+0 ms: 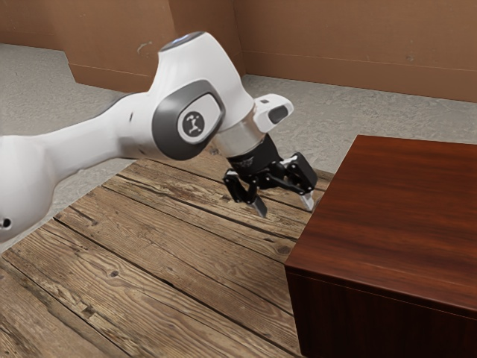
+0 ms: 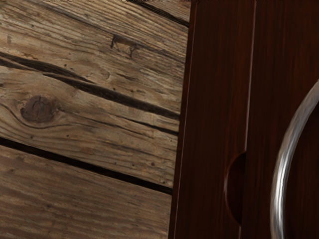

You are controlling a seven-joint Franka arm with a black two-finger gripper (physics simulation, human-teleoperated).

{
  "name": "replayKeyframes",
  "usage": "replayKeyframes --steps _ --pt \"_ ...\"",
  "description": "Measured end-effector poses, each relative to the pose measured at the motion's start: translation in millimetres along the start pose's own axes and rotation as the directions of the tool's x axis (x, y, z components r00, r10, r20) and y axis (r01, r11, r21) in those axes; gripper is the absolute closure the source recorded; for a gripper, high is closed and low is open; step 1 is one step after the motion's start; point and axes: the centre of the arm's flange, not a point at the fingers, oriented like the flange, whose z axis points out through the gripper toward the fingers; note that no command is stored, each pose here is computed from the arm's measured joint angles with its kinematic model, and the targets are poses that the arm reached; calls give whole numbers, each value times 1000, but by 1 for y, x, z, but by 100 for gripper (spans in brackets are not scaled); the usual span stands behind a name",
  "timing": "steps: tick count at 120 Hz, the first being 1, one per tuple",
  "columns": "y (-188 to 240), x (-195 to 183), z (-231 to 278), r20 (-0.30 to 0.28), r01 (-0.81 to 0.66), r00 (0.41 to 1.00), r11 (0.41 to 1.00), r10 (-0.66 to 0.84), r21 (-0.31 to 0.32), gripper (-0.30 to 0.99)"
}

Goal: Pull the drawer handle with one arm to open the drawer

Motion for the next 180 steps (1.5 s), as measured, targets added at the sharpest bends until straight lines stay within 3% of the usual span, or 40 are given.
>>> replayKeyframes --steps 107,180 --pt "-4 -3 6 -28 15 999 1000 -15 -23 11" --pt "-55 3 -5 -35 53 998 999 -53 6 13"
